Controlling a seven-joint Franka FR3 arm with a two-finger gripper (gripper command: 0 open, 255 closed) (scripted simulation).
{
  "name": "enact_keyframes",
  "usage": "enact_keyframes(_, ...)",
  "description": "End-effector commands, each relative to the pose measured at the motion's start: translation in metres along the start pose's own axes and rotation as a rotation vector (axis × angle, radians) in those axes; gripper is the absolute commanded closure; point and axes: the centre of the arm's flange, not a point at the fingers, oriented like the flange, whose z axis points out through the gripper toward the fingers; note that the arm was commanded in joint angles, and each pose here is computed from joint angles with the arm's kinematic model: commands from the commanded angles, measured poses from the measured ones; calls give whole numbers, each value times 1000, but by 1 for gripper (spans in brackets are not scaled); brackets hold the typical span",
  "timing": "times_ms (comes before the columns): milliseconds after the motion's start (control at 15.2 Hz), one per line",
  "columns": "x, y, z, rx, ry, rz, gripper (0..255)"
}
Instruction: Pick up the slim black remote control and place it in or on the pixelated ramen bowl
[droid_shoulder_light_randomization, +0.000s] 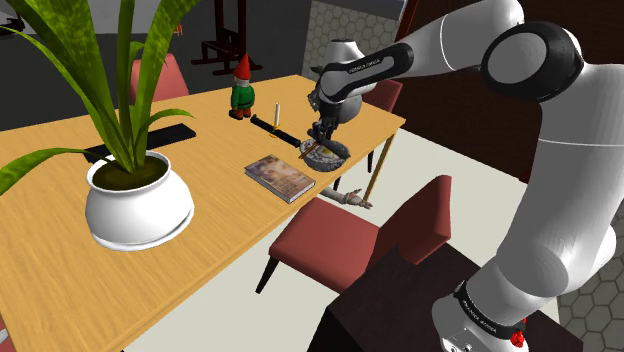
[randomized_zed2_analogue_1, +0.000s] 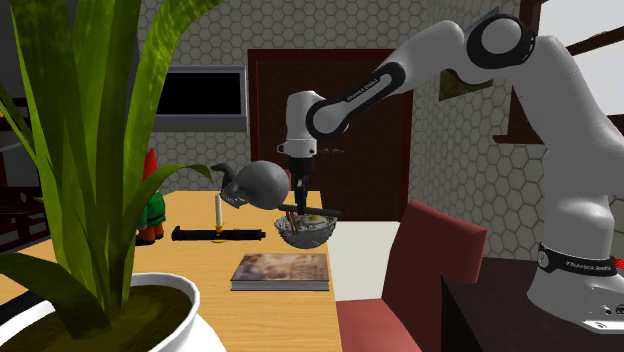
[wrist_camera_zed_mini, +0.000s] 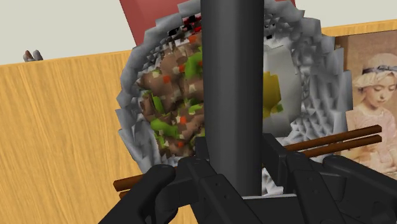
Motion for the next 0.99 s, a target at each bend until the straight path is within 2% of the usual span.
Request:
enact_keyframes(0, 0, 0, 1, 0, 0, 0, 255)
enact_keyframes(264, 0, 0, 1, 0, 0, 0, 255)
enact_keyframes(330, 0, 0, 1, 0, 0, 0, 0)
enact_keyframes(660, 0, 0, 1, 0, 0, 0, 0)
enact_keyframes(924, 0, 0, -49, 0, 0, 0, 0)
